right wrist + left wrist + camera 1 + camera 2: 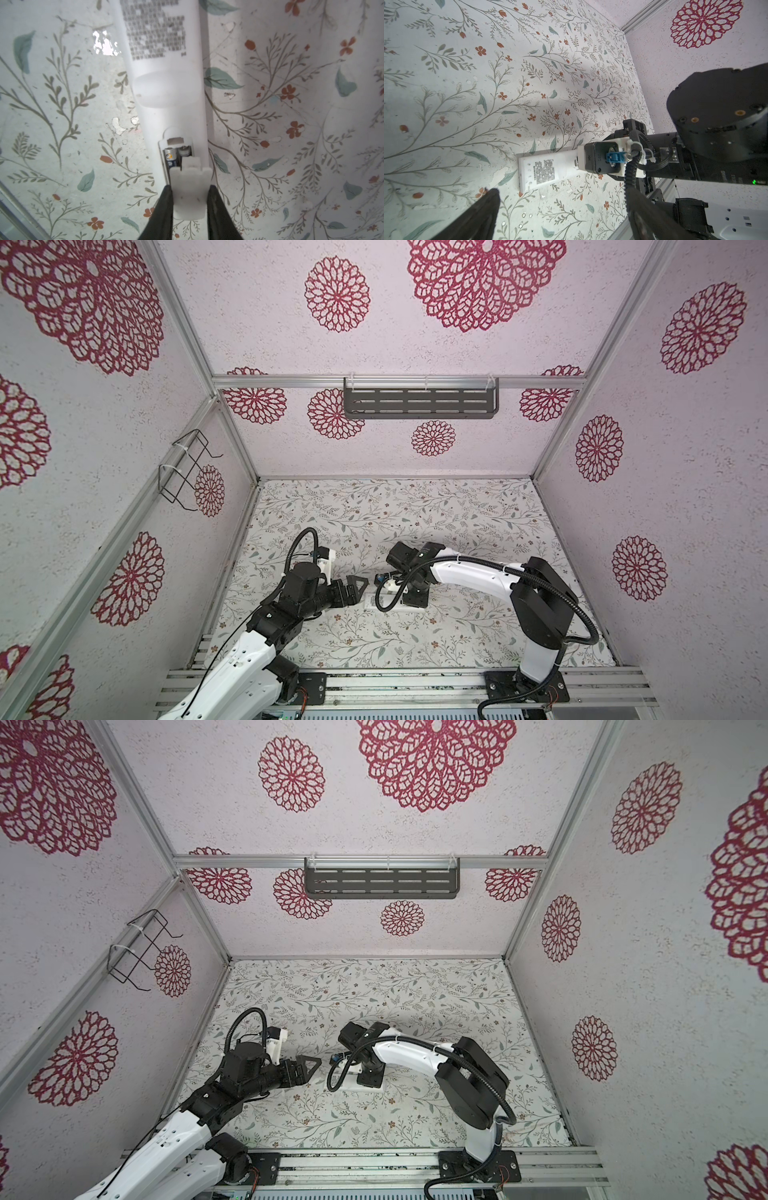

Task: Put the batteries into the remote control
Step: 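Rotate the right gripper to align the cover along the remote, then slide the cover along the compartment over the batteries with the right gripper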

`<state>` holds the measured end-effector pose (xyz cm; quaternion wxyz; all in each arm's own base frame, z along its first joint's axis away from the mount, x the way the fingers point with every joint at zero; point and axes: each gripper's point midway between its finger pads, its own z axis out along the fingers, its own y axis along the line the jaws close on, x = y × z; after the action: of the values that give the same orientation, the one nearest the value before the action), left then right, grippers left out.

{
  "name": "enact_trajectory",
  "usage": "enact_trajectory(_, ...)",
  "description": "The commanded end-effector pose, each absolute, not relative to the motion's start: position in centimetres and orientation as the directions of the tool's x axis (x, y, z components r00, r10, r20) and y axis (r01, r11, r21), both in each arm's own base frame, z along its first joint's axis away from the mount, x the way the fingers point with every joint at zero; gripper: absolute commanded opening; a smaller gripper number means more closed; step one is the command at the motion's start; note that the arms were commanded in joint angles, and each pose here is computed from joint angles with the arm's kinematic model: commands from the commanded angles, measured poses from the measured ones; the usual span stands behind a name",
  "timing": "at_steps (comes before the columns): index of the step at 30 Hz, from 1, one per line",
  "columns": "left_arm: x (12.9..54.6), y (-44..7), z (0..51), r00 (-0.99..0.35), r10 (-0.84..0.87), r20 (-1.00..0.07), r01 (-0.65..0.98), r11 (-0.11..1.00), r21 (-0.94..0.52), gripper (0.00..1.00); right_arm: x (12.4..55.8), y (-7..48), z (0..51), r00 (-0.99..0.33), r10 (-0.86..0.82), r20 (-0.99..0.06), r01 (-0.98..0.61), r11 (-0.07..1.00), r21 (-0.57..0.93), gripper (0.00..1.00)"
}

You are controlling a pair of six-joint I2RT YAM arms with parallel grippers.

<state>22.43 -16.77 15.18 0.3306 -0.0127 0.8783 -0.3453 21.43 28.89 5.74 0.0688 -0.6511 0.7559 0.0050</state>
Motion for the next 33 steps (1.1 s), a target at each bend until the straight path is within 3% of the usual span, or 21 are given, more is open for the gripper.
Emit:
enact_trajectory(1,22.7,-16.7,15.6,-0.765,-0.255,-0.592,0.218,0.762,-0.610,0.97,21.7,29.3,6.4,-0.114,-0.985,-0.127,-0.988,0.126,-0.089,0.23)
enact_trajectory(33,22.7,-16.5,15.9,-0.755,-0.260,-0.602,0.223,0.762,-0.608,0.97,20.8,30.1,5.5,-0.080,-0.988,-0.130,-0.994,0.089,-0.068,0.23)
